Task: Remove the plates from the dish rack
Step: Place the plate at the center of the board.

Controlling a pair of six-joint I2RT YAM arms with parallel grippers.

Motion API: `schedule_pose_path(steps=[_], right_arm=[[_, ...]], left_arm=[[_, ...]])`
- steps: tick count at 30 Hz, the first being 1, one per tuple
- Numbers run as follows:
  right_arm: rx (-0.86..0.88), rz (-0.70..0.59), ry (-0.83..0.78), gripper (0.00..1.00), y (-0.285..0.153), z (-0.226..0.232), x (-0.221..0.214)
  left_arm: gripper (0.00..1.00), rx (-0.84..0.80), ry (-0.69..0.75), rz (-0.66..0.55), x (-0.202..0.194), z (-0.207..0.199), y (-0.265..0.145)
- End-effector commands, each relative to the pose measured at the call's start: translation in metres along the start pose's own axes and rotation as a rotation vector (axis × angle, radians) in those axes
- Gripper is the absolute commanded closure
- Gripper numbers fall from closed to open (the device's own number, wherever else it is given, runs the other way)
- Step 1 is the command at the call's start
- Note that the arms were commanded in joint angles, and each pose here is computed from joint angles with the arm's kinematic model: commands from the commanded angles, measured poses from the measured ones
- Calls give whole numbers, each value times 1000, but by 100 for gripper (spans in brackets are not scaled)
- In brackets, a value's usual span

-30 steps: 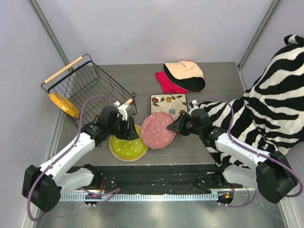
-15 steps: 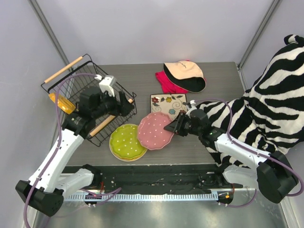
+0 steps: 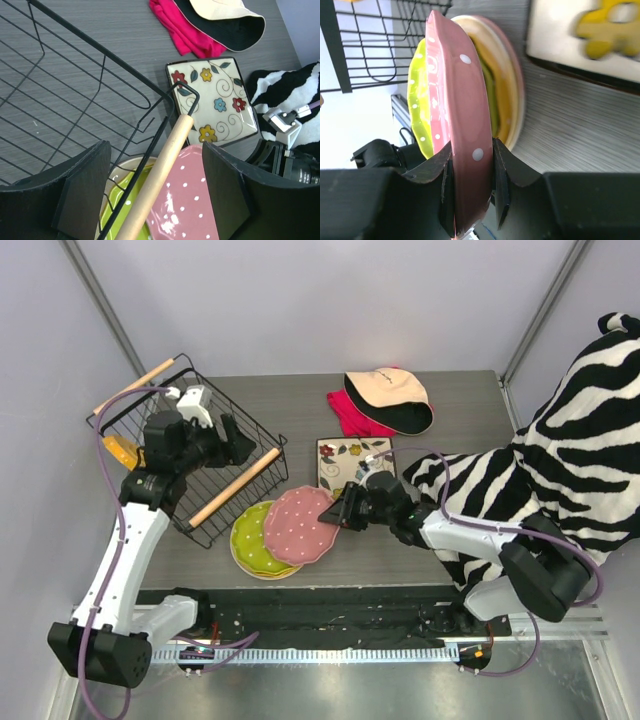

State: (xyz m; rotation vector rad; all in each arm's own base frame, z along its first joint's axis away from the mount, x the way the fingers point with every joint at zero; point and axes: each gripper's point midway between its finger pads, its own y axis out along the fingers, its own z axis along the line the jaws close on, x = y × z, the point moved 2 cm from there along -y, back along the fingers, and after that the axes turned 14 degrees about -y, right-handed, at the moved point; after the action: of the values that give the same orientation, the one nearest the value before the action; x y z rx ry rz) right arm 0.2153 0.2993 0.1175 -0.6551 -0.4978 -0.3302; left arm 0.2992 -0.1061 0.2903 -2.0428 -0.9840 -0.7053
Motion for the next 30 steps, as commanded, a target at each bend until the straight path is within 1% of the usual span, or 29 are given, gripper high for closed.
schedule_pose_path(steps=[1, 5, 8, 11, 12, 14, 15, 17, 18, 23, 25, 30], right_arm=[[231, -103, -55, 99, 9, 71, 35], [229, -62, -73, 98, 27, 77, 24], [199, -34, -91, 91, 39, 74, 15], [170, -22, -108, 80, 42, 70, 12], [155, -14, -111, 74, 42, 67, 10], [146, -19, -144, 68, 40, 70, 13], [112, -11, -152, 62, 39, 65, 11], [92, -23, -201, 58, 35, 69, 17], [52, -16, -213, 55, 33, 63, 16], [-32, -27, -277, 50, 25, 56, 23], [-65, -22, -284, 50, 23, 51, 23], [-82, -20, -291, 50, 24, 47, 22]], left_arm=[[23, -15, 25, -38, 9, 4, 4], [22, -6, 20, -26, 5, 8, 5], [22, -2, 20, -25, 5, 10, 6], [22, -2, 21, -23, 4, 10, 5], [22, 0, 21, -23, 4, 11, 6], [22, 3, 20, -21, 3, 12, 6], [22, 1, 20, -20, 3, 12, 6], [22, 4, 17, -17, 2, 12, 6], [22, 5, 17, -15, 1, 13, 7], [22, 6, 16, -15, 0, 14, 6], [22, 7, 16, -14, 0, 14, 7], [21, 6, 16, -13, 0, 14, 7]])
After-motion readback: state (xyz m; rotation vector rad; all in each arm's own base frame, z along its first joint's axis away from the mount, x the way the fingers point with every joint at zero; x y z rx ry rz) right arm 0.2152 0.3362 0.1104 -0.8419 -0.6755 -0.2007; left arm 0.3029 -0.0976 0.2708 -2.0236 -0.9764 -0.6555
